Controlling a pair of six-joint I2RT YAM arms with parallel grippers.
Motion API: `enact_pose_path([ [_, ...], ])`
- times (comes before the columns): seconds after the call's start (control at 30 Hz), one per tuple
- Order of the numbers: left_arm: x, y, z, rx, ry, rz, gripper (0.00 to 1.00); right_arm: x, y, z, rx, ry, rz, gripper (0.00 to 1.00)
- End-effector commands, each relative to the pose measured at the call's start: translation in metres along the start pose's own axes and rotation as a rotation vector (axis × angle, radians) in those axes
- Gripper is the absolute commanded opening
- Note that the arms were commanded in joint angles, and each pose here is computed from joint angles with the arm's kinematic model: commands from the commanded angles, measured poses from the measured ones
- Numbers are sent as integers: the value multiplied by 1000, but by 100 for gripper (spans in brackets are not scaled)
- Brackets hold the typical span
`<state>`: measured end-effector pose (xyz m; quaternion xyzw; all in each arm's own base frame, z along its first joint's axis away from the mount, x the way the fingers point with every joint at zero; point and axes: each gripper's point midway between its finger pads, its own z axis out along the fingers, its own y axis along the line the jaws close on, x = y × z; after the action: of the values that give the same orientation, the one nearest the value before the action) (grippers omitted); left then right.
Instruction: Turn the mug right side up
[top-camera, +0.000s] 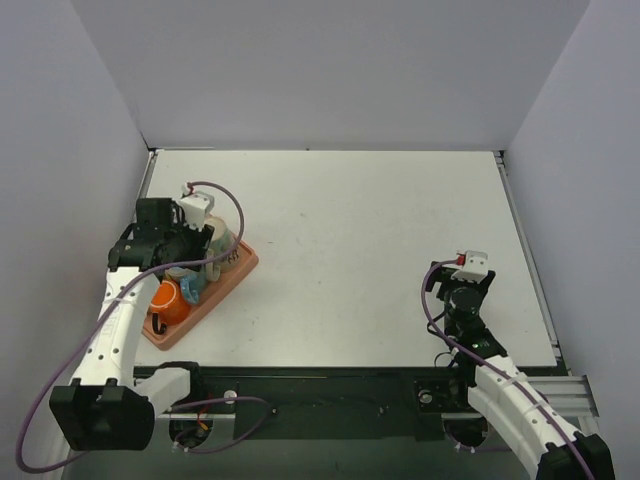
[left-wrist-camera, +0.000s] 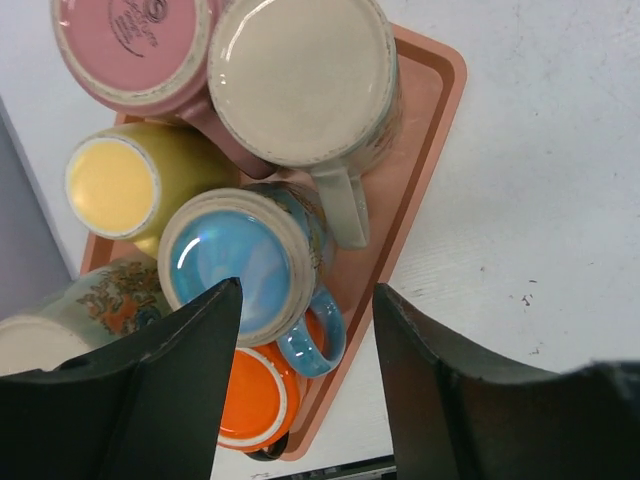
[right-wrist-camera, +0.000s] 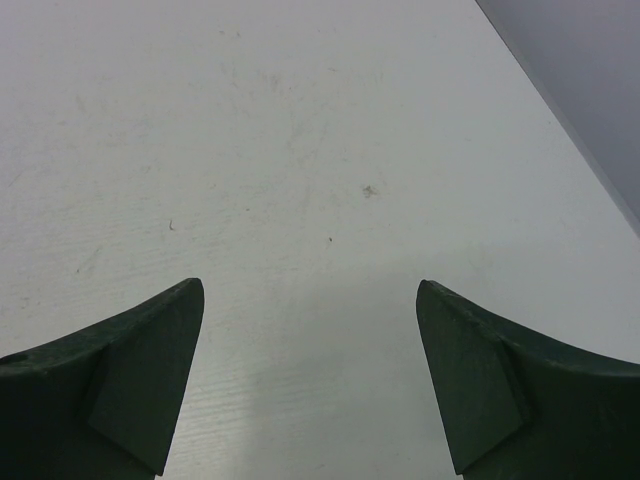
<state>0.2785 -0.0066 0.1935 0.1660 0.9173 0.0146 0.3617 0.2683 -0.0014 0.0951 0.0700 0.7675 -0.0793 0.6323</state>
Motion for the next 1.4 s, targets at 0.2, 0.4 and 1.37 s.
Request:
enact_pose_path([
  [0.2, 7, -16, 43, 19, 18, 55, 57, -10, 0, 2, 13, -21, -2, 81],
  [0.4, 5, -8, 62, -17, 30, 79, 57, -10, 0, 3, 14, -22, -1, 81],
  [1.37, 37, -14, 121, -1, 90, 27, 40, -7, 3, 5, 2, -2, -19, 81],
])
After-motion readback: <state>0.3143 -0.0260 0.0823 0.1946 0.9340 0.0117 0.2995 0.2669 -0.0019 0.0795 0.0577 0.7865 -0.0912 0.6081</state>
